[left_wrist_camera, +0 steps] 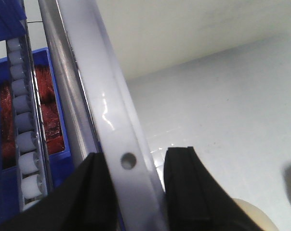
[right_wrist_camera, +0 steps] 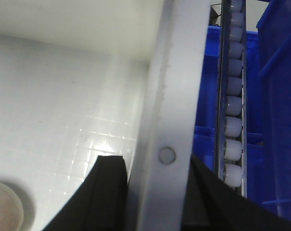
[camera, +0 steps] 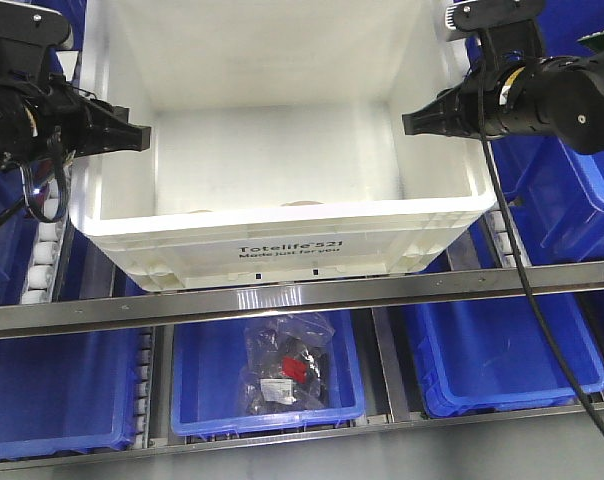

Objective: Place moving items into box and shelve
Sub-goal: 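Push the tote with both grippers forward onto the shelf rollers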

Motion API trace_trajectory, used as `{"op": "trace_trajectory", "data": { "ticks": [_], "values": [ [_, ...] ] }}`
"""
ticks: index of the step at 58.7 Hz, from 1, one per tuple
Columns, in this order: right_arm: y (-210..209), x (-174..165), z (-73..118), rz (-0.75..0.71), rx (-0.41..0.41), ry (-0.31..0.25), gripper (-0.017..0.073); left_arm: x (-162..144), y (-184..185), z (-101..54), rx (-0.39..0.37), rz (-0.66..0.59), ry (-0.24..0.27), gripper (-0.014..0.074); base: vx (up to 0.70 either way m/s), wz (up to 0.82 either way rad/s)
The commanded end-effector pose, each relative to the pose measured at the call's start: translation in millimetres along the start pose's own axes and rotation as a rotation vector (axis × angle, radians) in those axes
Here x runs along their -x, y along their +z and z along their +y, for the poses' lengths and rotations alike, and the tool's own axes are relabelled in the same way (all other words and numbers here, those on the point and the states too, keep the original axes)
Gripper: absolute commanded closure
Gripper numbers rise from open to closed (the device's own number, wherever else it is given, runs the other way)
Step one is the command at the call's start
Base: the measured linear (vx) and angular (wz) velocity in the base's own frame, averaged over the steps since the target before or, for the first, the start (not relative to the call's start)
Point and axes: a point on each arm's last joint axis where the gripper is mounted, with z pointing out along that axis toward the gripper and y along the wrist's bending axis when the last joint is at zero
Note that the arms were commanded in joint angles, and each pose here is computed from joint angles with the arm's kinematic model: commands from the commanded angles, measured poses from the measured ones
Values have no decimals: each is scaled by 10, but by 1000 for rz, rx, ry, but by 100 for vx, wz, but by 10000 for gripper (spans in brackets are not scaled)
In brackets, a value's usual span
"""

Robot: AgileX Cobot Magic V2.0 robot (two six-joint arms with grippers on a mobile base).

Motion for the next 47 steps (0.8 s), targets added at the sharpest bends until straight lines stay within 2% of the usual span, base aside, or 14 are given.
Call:
{"op": "trace_trajectory", "data": {
  "ticks": [1, 29, 37, 47],
  "values": [
    [-267, 401, 51, -277, 30, -44, 560, 420, -245, -128, -89, -307, 91, 592, 0, 0],
    [-250, 383, 50, -259, 28, -44, 561, 427, -250, -131, -92, -315, 90, 592, 0, 0],
    [-249, 378, 49, -254, 27, -44, 559, 412, -245, -124, -88, -296, 71, 589, 0, 0],
    [-253, 391, 50, -269, 26, -57, 533, 405, -239, -121, -85, -288, 70, 560, 0, 0]
  ]
}}
